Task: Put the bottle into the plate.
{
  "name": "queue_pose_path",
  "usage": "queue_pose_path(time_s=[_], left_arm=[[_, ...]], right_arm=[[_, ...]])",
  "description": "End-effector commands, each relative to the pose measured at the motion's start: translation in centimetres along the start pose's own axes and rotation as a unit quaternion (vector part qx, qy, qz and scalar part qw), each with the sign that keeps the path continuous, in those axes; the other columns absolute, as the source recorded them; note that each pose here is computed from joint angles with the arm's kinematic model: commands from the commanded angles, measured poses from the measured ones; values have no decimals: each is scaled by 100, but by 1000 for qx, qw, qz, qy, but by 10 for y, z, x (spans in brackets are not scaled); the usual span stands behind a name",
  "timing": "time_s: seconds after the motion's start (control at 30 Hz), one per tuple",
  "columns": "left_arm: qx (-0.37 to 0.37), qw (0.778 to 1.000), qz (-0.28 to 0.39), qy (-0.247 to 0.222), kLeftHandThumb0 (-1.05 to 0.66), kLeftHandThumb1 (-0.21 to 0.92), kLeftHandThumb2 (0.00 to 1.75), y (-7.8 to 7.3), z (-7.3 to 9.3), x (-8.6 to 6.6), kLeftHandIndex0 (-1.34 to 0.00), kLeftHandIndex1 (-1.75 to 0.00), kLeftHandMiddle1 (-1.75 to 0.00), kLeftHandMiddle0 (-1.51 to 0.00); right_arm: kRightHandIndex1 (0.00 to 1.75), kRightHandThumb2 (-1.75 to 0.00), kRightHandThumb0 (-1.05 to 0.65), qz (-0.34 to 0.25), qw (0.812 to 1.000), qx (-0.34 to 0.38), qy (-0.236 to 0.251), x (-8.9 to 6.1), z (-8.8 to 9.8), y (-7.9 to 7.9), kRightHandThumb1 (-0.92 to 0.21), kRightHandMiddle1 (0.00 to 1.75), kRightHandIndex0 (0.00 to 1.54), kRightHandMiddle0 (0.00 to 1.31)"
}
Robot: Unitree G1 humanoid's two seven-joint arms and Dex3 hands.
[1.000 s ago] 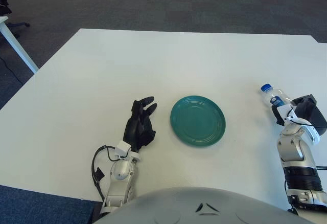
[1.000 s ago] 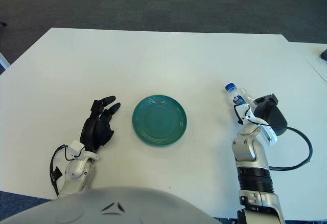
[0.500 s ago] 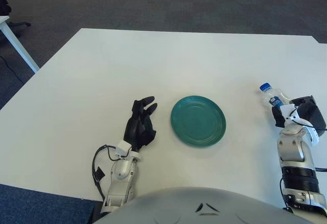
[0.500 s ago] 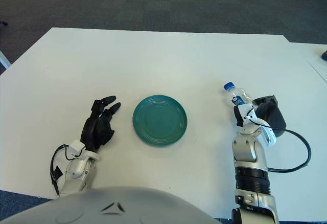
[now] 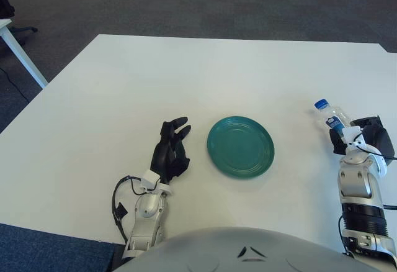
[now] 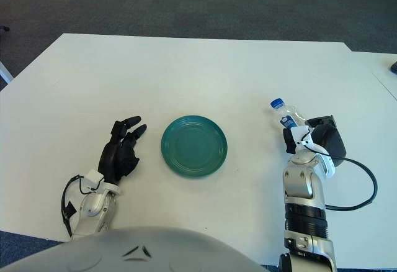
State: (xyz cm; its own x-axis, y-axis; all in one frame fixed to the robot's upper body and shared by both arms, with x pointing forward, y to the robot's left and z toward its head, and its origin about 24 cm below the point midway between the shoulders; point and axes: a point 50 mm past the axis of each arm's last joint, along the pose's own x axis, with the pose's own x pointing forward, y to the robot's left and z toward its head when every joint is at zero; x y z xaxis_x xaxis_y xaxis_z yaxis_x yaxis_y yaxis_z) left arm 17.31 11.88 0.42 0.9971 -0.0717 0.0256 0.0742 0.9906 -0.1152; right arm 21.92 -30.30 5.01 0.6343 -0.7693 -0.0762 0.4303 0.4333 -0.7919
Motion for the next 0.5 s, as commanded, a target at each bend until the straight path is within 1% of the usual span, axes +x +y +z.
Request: queue_pose_path(time_s=[0.0,0.03,0.07,0.1,0.13,0.17,0.2,0.23,0.27,0.3,0.33,0.37,0.4,0.43,0.47], left_arm=[[-1,999,4,46,-56,92,90,0,-14,-7,0,-106,-46,-35],[-1,999,4,46,-56,92,90,0,-14,-7,0,-106,-46,-35],[-1,999,4,46,-56,92,90,0,-14,-7,0,-106,-46,-35],[-1,999,4,46,-56,92,90,0,-14,-7,0,-106,-46,-35],[-1,999,4,46,-56,92,90,-1,-14,-7,0,-106,-46,-35],[-1,999,4,46,-56,92,90,-1,-14,-7,0,-106,-46,-35],[-1,999,4,46,-56,92,90,-1,-14,-7,0,-106,-46,-35],[-1,999,4,47,-56,92,90,-1,-15,-7,0,-106,-46,-35],[-1,999,4,47,-56,92,90,-1,-15,-6,0,-106,-46,-35],[-1,999,4,47,-56,92,90,-1,-15,-6,0,-106,-46,-35],[-1,999,4,47,-56,92,90,-2,-15,-6,0,-106,-46,-35],[-2,999,4,47,-56,92,90,-3,-15,-6,0,-106,-46,-35],[-2,999,4,47,-56,92,90,-3,-15,-5,0,-106,-46,-35],[-2,999,4,47,-56,92,90,-4,-15,-5,0,-106,-46,-35],[-2,999,4,47,-56,92,90,-4,-15,-5,0,-106,-46,-35]], right_arm=[[175,-149,-54,8,1000,-17,-13,0,0,-3,-18,175,126,73],[175,-148,-53,19,999,-39,-16,1,0,-3,-19,175,125,72],[175,-136,-51,27,998,-55,-18,1,-1,-3,-28,175,111,65],[175,-113,-46,33,997,-66,-19,2,-1,-3,-46,175,90,52],[175,-98,-43,36,997,-71,-19,2,-2,-3,-57,175,76,43],[175,-93,-42,46,993,-108,-21,6,-4,-2,-61,175,71,40],[147,-83,-60,53,989,-137,-22,8,-6,-1,-72,158,48,26],[127,-76,-71,59,981,-184,-27,10,-7,-1,-79,147,35,18],[116,-75,-77,62,974,-215,-29,11,-7,-1,-82,139,28,15],[98,-73,-85,62,971,-230,-30,11,-7,-1,-86,126,20,9],[86,-71,-90,63,969,-239,-30,12,-7,-1,-88,119,15,6],[74,-72,-94,68,962,-261,-32,14,-6,-2,-89,107,11,4],[66,-72,-96,77,953,-290,-36,16,-2,-3,-90,100,10,3],[52,-75,-99,83,946,-311,-38,17,0,-4,-91,82,8,2],[41,-76,-101,87,941,-324,-39,18,2,-5,-91,71,7,1]])
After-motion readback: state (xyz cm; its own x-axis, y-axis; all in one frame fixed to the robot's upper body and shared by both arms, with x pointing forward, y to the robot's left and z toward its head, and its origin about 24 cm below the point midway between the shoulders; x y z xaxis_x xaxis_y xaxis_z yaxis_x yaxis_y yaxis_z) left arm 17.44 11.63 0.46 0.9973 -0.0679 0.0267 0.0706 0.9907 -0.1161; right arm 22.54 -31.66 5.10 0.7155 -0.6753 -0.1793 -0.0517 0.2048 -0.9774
